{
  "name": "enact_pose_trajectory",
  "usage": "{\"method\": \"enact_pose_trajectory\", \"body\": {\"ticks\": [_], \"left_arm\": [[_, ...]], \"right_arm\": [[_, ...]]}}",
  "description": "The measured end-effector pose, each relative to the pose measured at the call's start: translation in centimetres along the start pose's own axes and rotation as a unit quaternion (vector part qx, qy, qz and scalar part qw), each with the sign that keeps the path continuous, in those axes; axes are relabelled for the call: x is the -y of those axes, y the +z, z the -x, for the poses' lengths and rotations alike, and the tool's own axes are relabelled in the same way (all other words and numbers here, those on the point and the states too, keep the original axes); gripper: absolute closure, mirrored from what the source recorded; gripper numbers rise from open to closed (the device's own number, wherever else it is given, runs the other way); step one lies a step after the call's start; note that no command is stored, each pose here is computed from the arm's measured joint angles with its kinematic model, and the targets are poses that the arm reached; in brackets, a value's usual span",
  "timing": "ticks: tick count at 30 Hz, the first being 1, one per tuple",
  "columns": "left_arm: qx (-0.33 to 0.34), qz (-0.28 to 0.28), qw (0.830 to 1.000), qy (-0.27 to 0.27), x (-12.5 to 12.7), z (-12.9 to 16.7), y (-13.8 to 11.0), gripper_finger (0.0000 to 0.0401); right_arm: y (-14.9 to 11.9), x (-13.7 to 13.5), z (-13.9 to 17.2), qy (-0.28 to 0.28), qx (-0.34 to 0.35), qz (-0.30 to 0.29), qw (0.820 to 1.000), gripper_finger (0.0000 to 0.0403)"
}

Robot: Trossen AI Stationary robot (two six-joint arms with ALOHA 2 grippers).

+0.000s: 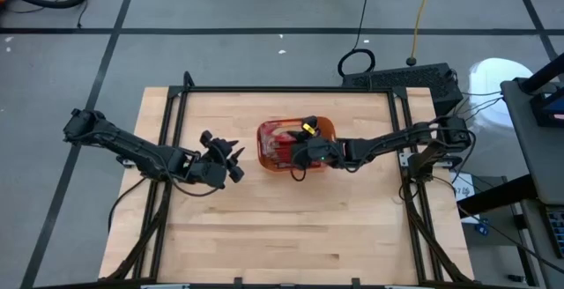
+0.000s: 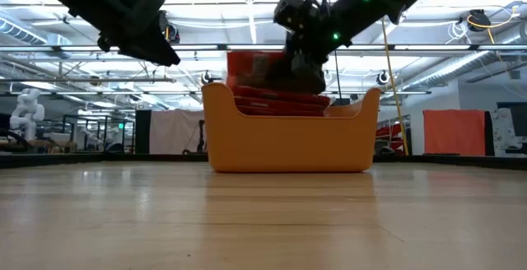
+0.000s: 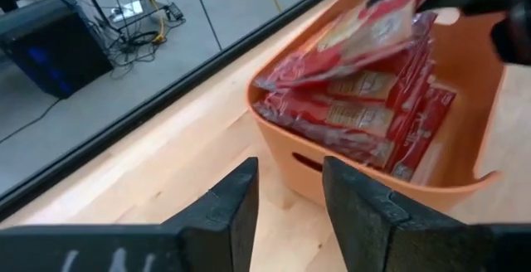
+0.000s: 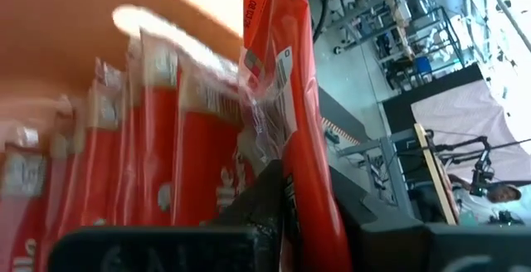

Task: Sort popcorn bags into baskets
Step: Put the red popcorn bag into the orange bin

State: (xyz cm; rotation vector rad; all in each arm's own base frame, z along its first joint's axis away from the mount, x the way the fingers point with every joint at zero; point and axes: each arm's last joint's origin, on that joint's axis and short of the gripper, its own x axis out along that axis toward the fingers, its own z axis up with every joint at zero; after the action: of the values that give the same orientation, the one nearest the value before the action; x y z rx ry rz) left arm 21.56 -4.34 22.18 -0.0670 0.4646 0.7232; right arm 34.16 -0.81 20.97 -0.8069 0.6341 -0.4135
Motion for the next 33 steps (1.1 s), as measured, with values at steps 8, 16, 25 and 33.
{"method": "enact_pose_trajectory", "body": {"ticks": [8,16,25,33], "left_arm": [[0.015,0.002,1.000,-0.009,0.2,0.0,0.4,0.0265],[0.018,0.006,1.000,-0.018,0.4,0.0,0.6,0.0265],[0.008,0.005,0.999,-0.038,0.5,0.0,0.5,0.0265],[0.004,0.006,0.999,-0.044,0.5,0.0,0.5,0.0265]], "right_arm": [[-0.4,0.1,-0.3,0.012,0.004,-0.024,1.000,0.0360],[-0.5,0.1,-0.4,0.036,0.023,-0.043,0.998,0.0326],[-0.9,0.6,-0.8,0.030,0.013,-0.099,0.995,0.0266],[0.1,1.1,0.3,0.055,0.058,-0.149,0.986,0.0241]]}}
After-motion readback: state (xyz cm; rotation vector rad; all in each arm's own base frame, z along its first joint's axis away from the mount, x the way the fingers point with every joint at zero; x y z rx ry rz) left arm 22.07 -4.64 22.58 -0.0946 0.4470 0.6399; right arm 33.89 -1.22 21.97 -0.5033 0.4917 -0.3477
